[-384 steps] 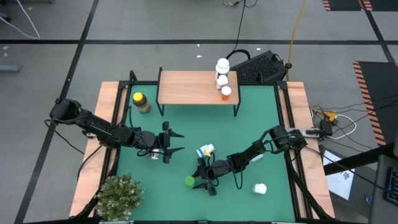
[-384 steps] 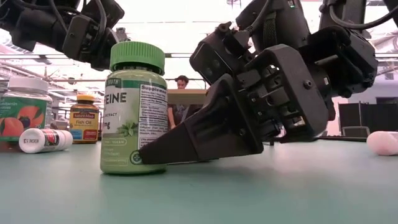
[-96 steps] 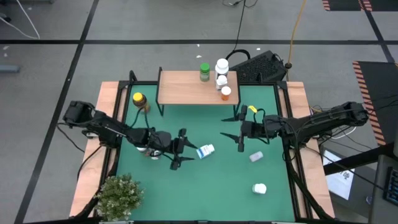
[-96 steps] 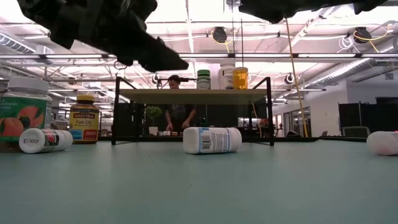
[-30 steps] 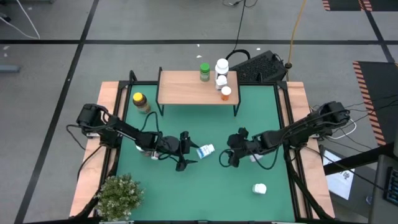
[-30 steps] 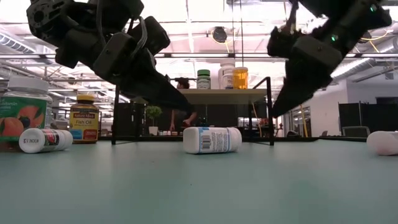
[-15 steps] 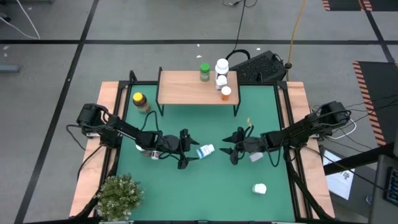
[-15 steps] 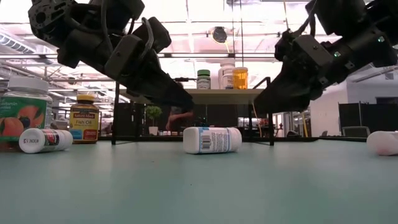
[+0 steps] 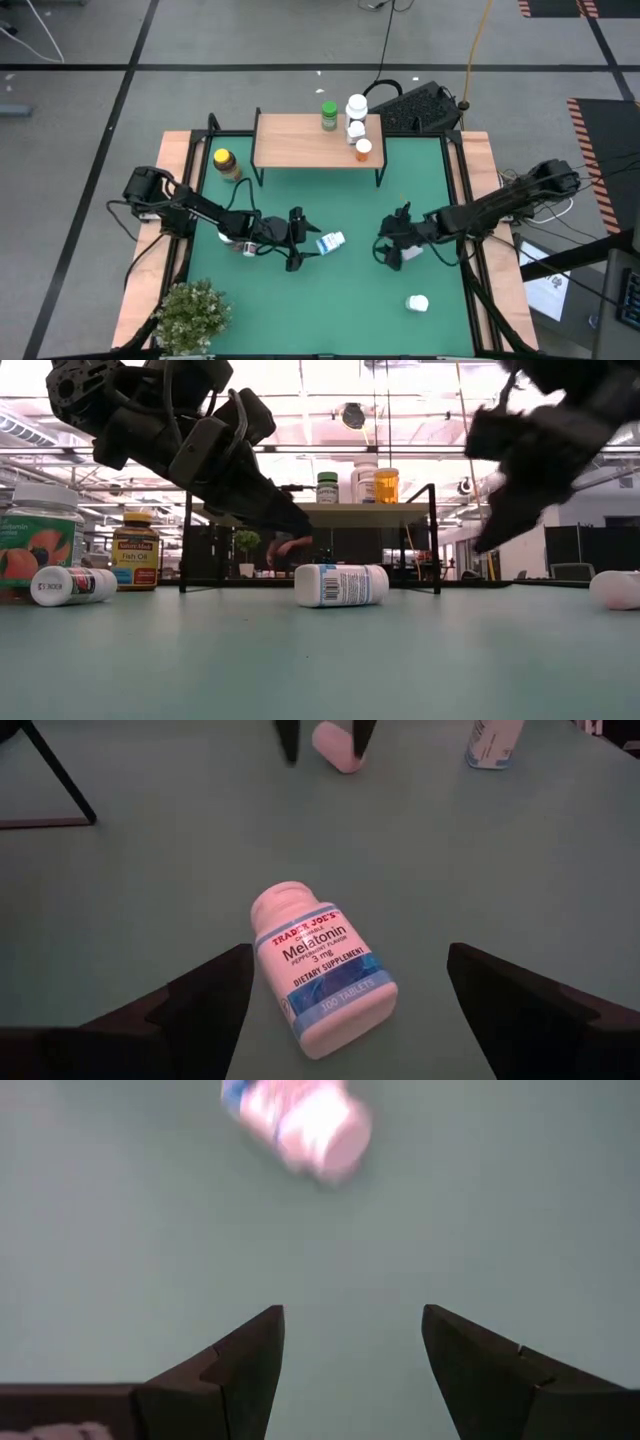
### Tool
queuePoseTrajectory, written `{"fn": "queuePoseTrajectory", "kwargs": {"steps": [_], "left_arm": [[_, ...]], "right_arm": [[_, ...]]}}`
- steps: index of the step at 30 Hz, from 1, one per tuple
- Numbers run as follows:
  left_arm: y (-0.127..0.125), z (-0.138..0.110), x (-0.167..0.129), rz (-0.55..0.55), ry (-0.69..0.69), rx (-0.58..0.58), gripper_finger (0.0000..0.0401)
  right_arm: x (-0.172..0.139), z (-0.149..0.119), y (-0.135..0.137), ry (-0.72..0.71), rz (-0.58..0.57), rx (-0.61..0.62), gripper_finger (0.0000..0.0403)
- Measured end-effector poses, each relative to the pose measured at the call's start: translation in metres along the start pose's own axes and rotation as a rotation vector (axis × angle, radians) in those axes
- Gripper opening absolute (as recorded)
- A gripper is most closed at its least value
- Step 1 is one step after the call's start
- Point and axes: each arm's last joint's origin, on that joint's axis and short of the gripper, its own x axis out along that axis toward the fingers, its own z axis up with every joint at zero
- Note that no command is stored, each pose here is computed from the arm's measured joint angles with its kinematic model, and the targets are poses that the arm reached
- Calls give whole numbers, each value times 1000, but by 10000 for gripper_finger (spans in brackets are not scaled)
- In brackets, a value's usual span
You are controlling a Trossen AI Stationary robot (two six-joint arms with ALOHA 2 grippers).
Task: Pick and place medicine bottles onto shelf by color
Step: Put the transparent pill bottle on the shelf
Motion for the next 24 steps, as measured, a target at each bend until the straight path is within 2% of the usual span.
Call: {"fn": "queuePoseTrajectory", "kwargs": {"steps": [6,13,24], "left_arm": [[0,0,0,0,-2,1,337],[0,0,0,-1,2,-21,337],[0,-1,0,0,9,-23,337]], "right_arm": [[-32,-9,3,152,-47,-75,231],[-42,-29,-6,333,-156,-88,231],[-33,-34,-2,433,-106,-155,231]]}}
